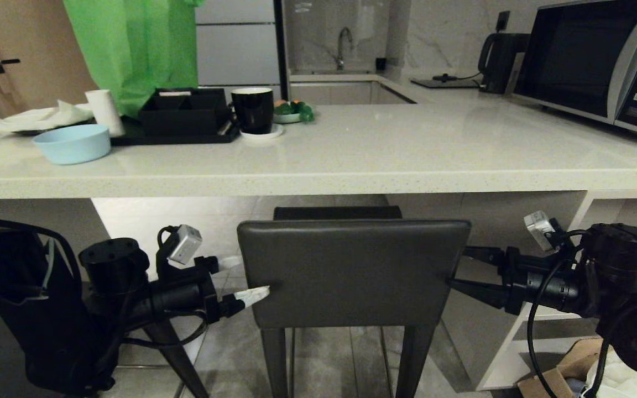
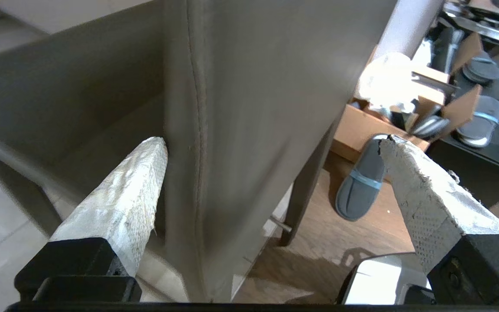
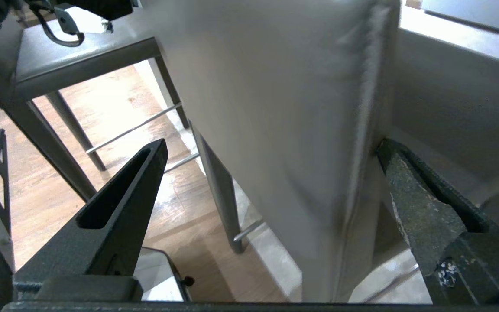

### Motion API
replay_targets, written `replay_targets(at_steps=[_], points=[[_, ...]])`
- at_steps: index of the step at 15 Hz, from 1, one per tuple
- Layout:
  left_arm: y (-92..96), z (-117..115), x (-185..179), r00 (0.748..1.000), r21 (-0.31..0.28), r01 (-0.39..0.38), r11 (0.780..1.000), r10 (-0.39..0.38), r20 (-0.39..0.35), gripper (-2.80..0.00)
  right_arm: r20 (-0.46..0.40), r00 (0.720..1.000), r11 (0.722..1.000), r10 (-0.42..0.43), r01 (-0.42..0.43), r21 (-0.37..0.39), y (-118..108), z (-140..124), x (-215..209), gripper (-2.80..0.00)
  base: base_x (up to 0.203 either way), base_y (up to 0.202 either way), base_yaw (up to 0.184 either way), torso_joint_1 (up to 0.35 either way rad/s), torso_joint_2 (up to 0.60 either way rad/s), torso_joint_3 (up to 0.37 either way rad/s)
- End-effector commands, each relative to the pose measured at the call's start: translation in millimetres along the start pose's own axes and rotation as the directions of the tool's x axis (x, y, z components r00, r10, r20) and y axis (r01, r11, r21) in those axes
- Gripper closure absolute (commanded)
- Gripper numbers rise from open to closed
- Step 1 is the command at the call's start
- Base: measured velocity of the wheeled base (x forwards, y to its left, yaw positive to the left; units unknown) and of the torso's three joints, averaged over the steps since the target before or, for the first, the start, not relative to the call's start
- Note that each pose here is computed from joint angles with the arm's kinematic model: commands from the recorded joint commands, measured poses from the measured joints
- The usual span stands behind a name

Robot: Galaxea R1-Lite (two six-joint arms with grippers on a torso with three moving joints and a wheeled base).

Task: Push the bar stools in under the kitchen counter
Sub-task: Pull the gray chair out from under the dining table

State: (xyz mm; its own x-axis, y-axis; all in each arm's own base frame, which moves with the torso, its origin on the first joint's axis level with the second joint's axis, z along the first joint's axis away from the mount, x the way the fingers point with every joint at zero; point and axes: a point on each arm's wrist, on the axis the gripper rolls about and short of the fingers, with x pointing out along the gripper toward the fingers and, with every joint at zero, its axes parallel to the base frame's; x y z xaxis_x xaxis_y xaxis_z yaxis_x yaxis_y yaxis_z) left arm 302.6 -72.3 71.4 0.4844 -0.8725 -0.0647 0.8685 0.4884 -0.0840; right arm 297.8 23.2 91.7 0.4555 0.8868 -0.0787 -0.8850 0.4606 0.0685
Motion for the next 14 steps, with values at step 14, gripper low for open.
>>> replay_targets(at_steps=[14], points=[[0.8,-12.8,23.5,0.999,0.014,0.050,0.999,-0.050,-0.012,-2.80,-0.022,0.996,0.996,0.092,-0.091,0.023,-9.6,-21.5,36.8,-2.80,0.000,0.000,0.000,0.000,0.00,0.000]])
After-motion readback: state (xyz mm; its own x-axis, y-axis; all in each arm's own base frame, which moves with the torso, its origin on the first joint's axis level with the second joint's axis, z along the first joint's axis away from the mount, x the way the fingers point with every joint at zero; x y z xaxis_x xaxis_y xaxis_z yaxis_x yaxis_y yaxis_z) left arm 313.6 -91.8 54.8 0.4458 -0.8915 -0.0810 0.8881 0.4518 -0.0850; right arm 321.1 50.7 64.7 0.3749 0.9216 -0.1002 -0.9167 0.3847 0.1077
